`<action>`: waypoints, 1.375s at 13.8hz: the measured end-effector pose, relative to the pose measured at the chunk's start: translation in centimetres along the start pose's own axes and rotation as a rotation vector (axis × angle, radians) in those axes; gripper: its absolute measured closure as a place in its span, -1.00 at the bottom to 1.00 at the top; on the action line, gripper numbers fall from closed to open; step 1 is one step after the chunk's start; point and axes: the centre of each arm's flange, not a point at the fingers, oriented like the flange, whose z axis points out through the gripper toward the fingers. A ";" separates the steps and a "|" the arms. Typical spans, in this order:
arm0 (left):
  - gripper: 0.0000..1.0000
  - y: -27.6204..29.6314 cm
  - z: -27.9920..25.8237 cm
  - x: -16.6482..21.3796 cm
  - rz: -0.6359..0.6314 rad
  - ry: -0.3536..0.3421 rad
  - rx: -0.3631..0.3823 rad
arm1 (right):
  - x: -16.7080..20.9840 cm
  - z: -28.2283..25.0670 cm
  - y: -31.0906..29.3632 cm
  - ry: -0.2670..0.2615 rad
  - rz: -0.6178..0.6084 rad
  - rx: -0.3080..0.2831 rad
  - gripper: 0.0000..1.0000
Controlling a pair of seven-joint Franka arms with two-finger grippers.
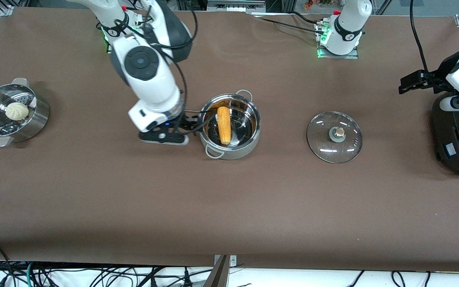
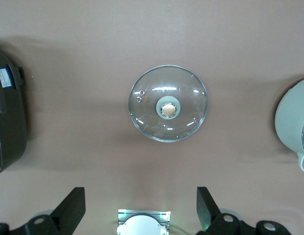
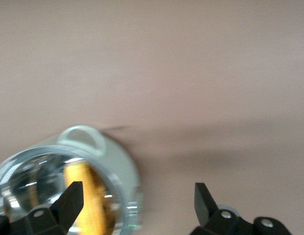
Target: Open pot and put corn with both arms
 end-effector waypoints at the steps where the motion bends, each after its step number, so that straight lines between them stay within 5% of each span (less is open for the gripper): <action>1: -1.00 -0.3 -0.2 -0.1 -0.006 0.004 -0.001 | 1.7 -1.3 3.2 0.012 0.009 -0.013 -1.00; 5: -1.00 -1.0 -1.4 -1.0 -0.035 0.030 -0.005 | 4.3 -8.4 16.9 -0.028 -0.054 -0.011 -1.00; 10: -1.00 -1.0 -1.5 -1.1 -0.042 0.032 -0.006 | 3.7 -15.0 31.0 0.019 -0.028 0.029 -1.00; 13: -1.00 -1.1 -1.5 -1.1 -0.043 0.031 -0.006 | 1.5 -13.6 31.8 -0.026 -0.069 0.005 -1.00; 19: -1.00 -1.1 -1.5 -1.1 -0.043 0.031 -0.006 | 1.1 -13.2 30.8 -0.025 -0.096 -0.018 -1.00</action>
